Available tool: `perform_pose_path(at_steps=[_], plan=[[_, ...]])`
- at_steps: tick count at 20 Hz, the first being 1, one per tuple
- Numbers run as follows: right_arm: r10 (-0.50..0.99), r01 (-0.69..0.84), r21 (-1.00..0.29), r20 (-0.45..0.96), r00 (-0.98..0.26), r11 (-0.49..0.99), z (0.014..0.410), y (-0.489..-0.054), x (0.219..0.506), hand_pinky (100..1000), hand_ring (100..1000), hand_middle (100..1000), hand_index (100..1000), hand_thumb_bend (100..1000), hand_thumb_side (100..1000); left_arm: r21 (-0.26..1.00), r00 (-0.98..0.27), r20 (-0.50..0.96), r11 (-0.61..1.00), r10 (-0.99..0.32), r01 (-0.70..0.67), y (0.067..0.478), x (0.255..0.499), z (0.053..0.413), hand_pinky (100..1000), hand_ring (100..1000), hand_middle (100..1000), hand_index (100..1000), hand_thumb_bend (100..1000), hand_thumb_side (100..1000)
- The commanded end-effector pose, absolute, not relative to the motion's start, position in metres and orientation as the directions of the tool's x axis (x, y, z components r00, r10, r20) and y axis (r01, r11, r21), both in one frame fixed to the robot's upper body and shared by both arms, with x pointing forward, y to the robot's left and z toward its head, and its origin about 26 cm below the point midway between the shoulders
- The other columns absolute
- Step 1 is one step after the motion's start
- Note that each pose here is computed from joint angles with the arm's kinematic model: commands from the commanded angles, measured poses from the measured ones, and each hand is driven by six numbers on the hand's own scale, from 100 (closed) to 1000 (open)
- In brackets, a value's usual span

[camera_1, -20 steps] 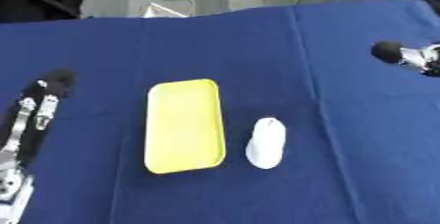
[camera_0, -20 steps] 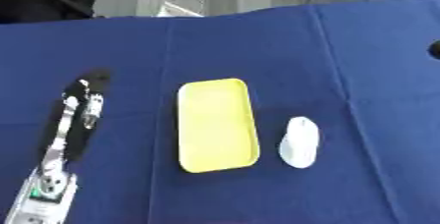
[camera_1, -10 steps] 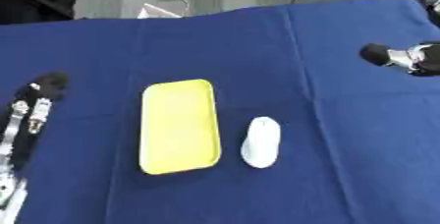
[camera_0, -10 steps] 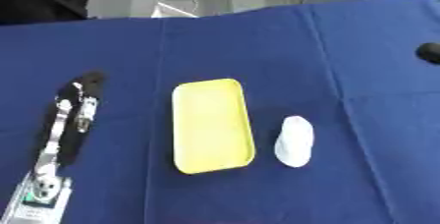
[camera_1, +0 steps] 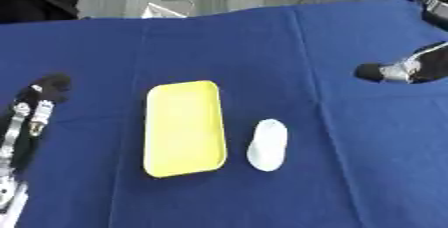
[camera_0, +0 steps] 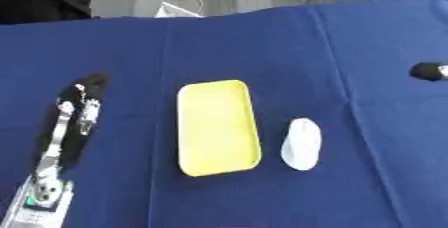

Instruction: Pick up objects on the table and place them in the box.

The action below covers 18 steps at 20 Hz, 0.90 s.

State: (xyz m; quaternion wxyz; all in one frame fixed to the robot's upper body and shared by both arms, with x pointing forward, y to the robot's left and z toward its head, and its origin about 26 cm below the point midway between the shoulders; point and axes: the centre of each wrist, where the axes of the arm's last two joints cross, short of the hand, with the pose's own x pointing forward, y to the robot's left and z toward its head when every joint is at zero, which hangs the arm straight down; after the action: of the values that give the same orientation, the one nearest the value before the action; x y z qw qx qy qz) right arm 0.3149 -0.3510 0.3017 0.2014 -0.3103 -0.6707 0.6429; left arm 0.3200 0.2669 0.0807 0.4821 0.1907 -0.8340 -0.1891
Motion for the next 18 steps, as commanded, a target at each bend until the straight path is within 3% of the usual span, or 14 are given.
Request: perform_pose_path(at_steps=[1,6,18], plan=[[0.598,0.215,-0.951,-0.308,-0.74,-0.223,0.32,-0.338,0.307,950,847,894,913,665,598,0.524,-0.483,0.704,0.84,-0.52,-0.14,0.271,0.321,0.089,787,787,801,894,100,1000],[0.473,0.27,-0.889,-0.431,-0.769,-0.37,0.321,-0.316,0.304,952,851,891,906,663,587,0.532,-0.485,0.701,0.836,-0.524,-0.135,0.271,0.32,0.089,787,788,801,895,100,1000],[0.39,0.291,-0.859,-0.461,-0.797,-0.421,0.314,-0.306,0.312,956,854,890,900,657,570,0.534,-0.489,0.698,0.835,-0.524,-0.132,0.271,0.32,0.09,789,789,803,895,100,1000]])
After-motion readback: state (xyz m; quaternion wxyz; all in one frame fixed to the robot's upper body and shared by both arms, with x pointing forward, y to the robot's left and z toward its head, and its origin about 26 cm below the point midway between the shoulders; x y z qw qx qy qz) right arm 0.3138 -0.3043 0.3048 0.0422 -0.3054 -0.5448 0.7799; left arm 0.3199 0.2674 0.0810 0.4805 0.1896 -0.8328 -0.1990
